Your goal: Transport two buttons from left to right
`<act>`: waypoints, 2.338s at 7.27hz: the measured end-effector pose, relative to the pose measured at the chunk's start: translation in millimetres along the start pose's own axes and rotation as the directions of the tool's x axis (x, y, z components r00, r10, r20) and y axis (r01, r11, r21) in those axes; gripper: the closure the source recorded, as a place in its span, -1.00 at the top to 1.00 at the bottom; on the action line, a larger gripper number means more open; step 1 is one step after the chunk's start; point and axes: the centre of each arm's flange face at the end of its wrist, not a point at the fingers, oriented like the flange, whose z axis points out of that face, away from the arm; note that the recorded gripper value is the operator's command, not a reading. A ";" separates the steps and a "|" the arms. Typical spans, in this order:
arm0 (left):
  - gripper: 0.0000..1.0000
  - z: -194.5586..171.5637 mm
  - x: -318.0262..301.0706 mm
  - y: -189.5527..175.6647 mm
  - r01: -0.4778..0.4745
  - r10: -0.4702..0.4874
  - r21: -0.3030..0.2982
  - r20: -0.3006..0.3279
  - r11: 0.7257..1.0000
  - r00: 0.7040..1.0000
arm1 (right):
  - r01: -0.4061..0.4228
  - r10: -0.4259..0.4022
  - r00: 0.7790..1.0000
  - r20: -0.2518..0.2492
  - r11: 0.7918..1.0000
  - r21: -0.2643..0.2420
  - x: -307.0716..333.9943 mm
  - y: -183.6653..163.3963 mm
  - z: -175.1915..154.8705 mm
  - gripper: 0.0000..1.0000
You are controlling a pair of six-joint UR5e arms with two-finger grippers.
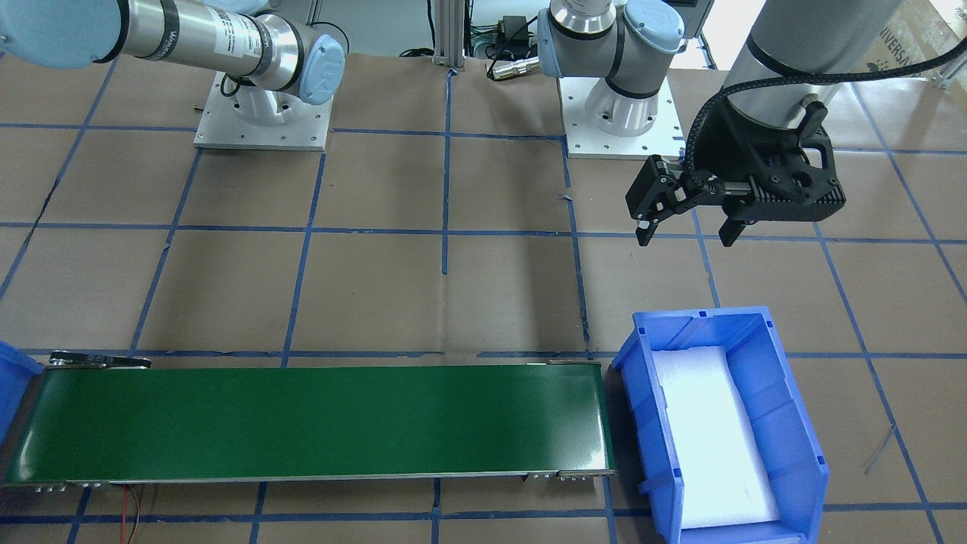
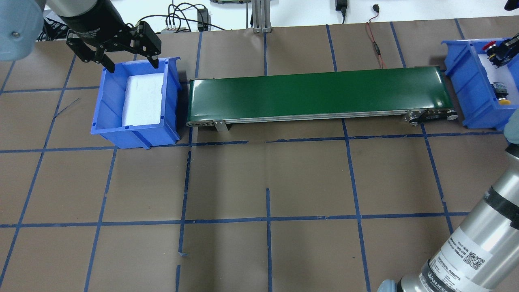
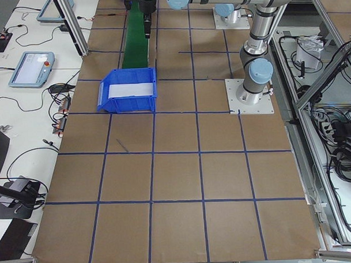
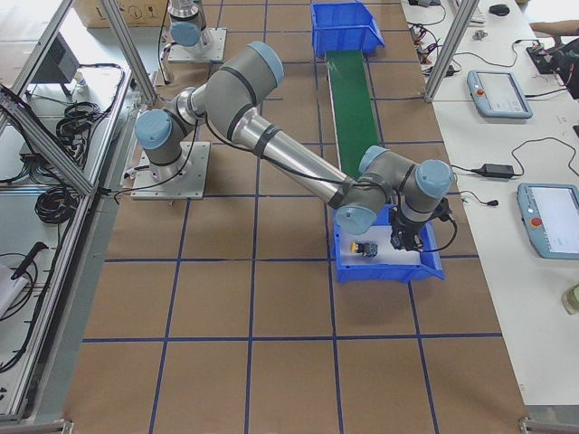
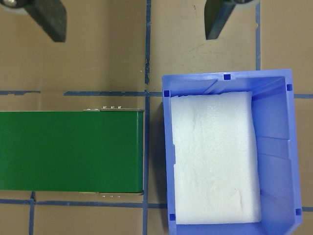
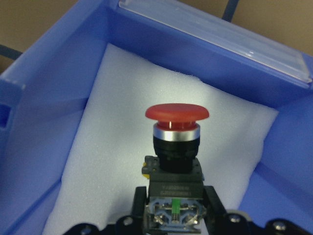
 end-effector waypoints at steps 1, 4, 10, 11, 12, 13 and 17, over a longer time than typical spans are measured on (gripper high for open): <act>1.00 -0.2 0.0 0.2 0.000 0.000 0.001 0.000 1.000 1.000 | 0.001 -0.001 1.000 -0.001 1.000 0.005 0.5 -1.9 5.1 -0.76; 1.00 -0.1 -0.7 0.1 0.000 0.000 0.003 0.000 1.000 1.000 | 0.003 -0.003 1.000 -0.006 1.000 0.011 3.0 -5.3 21.0 -0.08; 1.00 -0.3 -1.4 -0.7 0.002 -0.002 0.009 -0.004 1.000 1.000 | 0.011 -0.011 1.000 -0.011 1.000 0.016 -0.4 -10.7 22.5 0.21; 1.00 -0.3 -1.7 -0.8 0.003 -0.003 0.009 -0.004 1.000 1.000 | 0.011 -0.011 1.000 -0.016 1.000 0.020 -1.2 -10.0 12.2 0.19; 1.00 -0.3 -2.4 -1.0 0.004 -0.004 0.009 -0.004 1.000 1.000 | 0.011 -0.010 0.999 -0.031 1.000 0.029 -3.0 -8.5 -7.1 0.16; 1.00 -0.4 -4.0 -1.4 0.007 -0.007 0.009 -0.006 1.000 1.000 | 0.017 -0.015 0.999 -0.050 0.999 0.042 -8.8 -9.0 -32.3 0.17; 1.00 -0.9 -8.3 -2.3 0.015 -0.015 0.010 -0.009 1.000 1.000 | 0.088 -0.082 0.994 -0.077 0.993 0.079 -138.7 -77.1 -122.0 0.19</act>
